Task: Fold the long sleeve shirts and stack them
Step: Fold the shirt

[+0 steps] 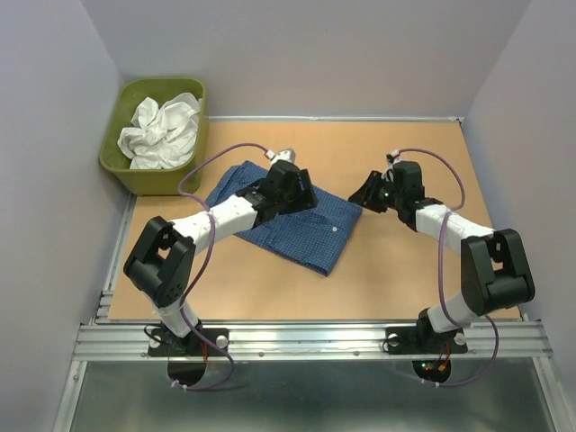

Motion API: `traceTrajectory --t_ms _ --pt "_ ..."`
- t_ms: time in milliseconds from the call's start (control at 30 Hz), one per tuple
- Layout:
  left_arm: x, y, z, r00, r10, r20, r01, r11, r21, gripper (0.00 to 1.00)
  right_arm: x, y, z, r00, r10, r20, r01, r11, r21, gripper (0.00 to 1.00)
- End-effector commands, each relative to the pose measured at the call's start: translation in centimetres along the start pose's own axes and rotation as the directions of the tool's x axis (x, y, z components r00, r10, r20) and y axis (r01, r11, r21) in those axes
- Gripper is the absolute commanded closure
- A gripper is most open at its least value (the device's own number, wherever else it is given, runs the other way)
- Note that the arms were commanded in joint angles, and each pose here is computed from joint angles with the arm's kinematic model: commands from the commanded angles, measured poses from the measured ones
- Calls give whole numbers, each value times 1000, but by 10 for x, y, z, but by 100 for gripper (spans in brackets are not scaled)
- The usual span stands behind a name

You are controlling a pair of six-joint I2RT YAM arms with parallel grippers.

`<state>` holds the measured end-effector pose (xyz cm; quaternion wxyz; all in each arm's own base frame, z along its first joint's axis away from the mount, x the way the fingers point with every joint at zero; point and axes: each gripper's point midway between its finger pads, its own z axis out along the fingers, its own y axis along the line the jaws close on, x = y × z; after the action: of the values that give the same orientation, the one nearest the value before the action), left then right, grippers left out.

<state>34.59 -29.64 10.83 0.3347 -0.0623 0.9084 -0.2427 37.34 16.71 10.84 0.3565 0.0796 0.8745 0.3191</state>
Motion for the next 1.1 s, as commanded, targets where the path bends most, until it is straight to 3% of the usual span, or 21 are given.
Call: traceTrajectory --t_ms 0,133,267,500,567,667,800,933,1067 --pt "-15 -82 -28 998 46 43 -55 970 236 29 -11 27 2 997 73 29 -68 986 -150 62" --pt "-6 -105 -14 1000 30 6 -30 943 332 41 0 21 13 984 178 10 -169 951 -260 67" --pt "7 -92 14 999 35 -1 -33 954 299 58 15 7 29 980 199 -20 -197 942 -271 69" --pt "38 -1 56 998 -11 -61 17 995 97 76 45 -42 43 963 265 -42 -268 947 -177 72" --pt "40 32 60 996 -51 -75 54 998 38 77 51 -55 41 960 277 -42 -280 948 -149 73" --pt "47 49 58 992 -64 -105 66 998 17 77 50 -59 39 964 265 -35 -268 952 -146 73" --pt "53 45 54 989 -58 -134 65 997 42 76 26 -27 25 974 226 -25 -225 940 -256 72" --pt "54 43 55 989 -58 -136 66 996 55 75 9 38 -4 990 130 -57 -142 884 -445 69" --pt "54 42 54 989 -58 -136 66 996 59 75 29 92 -11 992 32 -123 -93 840 -534 65"
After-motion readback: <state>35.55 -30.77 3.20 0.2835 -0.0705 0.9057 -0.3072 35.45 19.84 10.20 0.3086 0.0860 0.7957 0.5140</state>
